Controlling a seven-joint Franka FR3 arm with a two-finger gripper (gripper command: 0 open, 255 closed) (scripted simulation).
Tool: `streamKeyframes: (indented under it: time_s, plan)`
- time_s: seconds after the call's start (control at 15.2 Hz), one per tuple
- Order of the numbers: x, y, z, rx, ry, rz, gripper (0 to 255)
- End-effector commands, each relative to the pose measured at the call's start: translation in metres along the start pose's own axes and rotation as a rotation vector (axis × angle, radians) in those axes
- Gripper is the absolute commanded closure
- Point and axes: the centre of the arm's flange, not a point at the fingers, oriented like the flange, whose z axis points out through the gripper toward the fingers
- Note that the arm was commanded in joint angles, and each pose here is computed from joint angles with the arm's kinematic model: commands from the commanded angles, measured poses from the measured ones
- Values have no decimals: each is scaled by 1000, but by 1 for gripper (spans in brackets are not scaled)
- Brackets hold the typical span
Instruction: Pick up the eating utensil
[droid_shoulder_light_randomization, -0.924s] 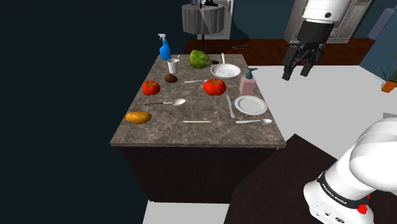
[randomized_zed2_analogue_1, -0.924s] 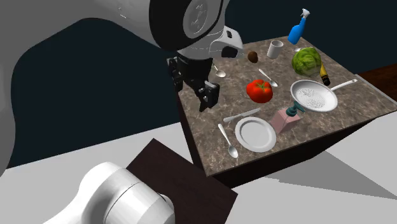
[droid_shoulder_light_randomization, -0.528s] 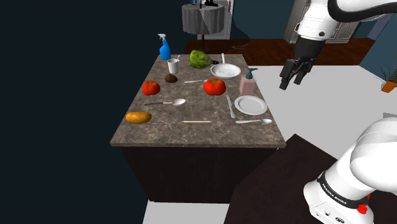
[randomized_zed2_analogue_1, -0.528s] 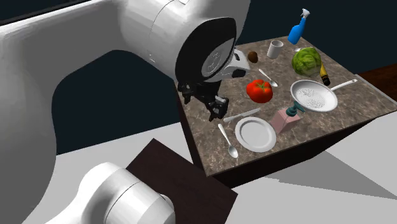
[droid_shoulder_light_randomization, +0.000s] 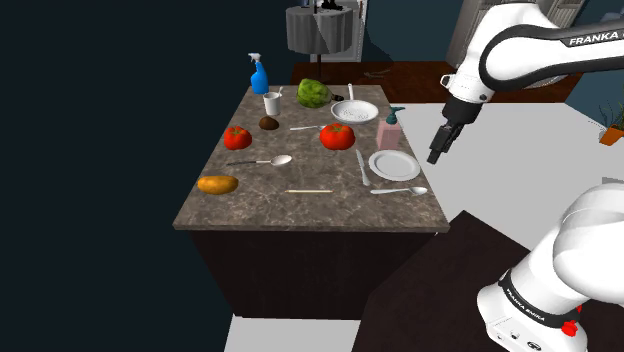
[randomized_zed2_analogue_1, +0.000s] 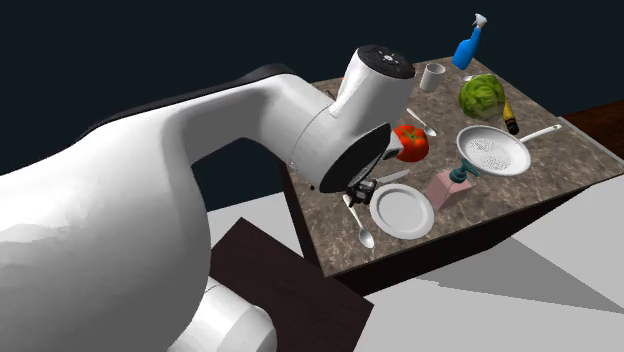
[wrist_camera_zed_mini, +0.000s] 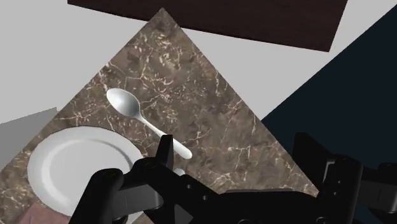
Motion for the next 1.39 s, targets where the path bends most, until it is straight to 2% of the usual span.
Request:
streamKeyframes:
  time_s: [0.0,0.99,1.32]
  plan:
    - [4,16,20,5,15,-66,0]
    - [80,94,185,52,96,-518,0]
    - [78,98,211,52,96,-518,0]
